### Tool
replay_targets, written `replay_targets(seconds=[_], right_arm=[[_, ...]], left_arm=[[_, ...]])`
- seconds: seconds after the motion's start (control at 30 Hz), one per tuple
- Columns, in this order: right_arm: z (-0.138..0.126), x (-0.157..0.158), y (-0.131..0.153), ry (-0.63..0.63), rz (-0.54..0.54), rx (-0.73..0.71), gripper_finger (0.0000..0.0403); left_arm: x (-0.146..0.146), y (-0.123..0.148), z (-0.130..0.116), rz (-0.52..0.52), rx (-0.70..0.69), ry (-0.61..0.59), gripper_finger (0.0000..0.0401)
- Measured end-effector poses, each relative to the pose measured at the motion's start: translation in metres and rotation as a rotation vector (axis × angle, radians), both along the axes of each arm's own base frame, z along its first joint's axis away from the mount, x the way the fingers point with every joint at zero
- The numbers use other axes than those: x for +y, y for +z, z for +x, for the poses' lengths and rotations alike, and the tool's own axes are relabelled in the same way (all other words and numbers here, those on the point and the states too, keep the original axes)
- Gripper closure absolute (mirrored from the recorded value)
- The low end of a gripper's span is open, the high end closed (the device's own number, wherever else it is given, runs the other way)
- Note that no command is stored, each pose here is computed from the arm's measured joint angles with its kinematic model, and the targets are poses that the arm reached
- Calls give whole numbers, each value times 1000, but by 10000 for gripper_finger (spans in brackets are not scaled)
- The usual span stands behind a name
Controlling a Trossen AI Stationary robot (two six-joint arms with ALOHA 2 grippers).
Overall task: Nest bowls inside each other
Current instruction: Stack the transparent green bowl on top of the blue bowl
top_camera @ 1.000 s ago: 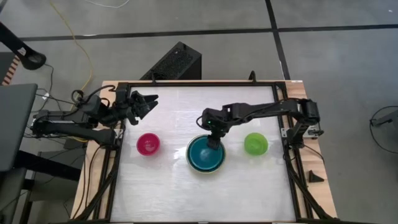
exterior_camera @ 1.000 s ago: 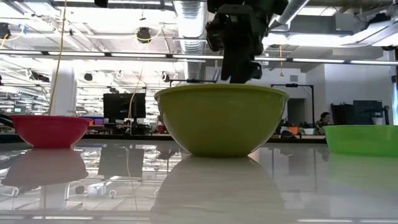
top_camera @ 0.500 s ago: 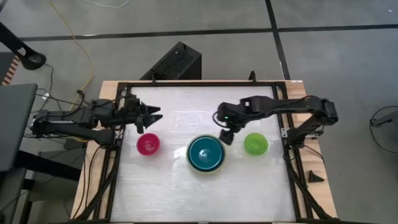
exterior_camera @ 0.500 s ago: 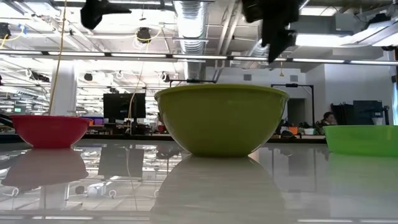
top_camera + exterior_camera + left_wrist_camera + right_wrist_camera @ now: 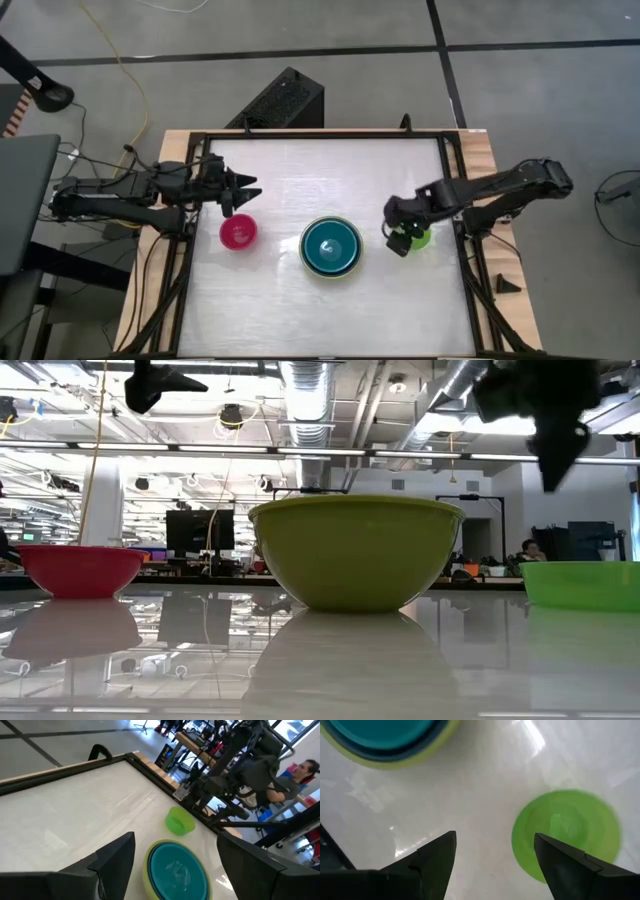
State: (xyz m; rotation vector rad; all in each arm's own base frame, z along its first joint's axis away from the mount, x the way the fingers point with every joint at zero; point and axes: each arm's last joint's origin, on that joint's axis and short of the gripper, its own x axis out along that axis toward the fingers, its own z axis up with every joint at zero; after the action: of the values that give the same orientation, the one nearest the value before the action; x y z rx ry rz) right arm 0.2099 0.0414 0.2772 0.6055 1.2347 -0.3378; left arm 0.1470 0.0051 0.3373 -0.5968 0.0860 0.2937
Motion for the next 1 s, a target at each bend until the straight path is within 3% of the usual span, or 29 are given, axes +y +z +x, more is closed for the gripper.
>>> replay_targets(seconds=[0.5, 0.6, 0.7, 0.87, 1.0], right_arm=[[-20, 3, -83, -90, 18, 63, 102], [-20, -3, -94, -104, 14, 63, 118], [-17, -8, -97, -101, 23, 40, 177], [-11, -12, -95, -37, 57, -10, 364], [-7, -15, -93, -21, 97, -48, 379]], left_arm=[[0, -1, 0, -12, 6, 3, 131], [0, -1, 0, -14, 5, 5, 131], [0, 0, 0, -15, 0, 7, 131], [0, 0, 0, -21, -5, 10, 131], [0, 0, 0, -30, -8, 12, 131]])
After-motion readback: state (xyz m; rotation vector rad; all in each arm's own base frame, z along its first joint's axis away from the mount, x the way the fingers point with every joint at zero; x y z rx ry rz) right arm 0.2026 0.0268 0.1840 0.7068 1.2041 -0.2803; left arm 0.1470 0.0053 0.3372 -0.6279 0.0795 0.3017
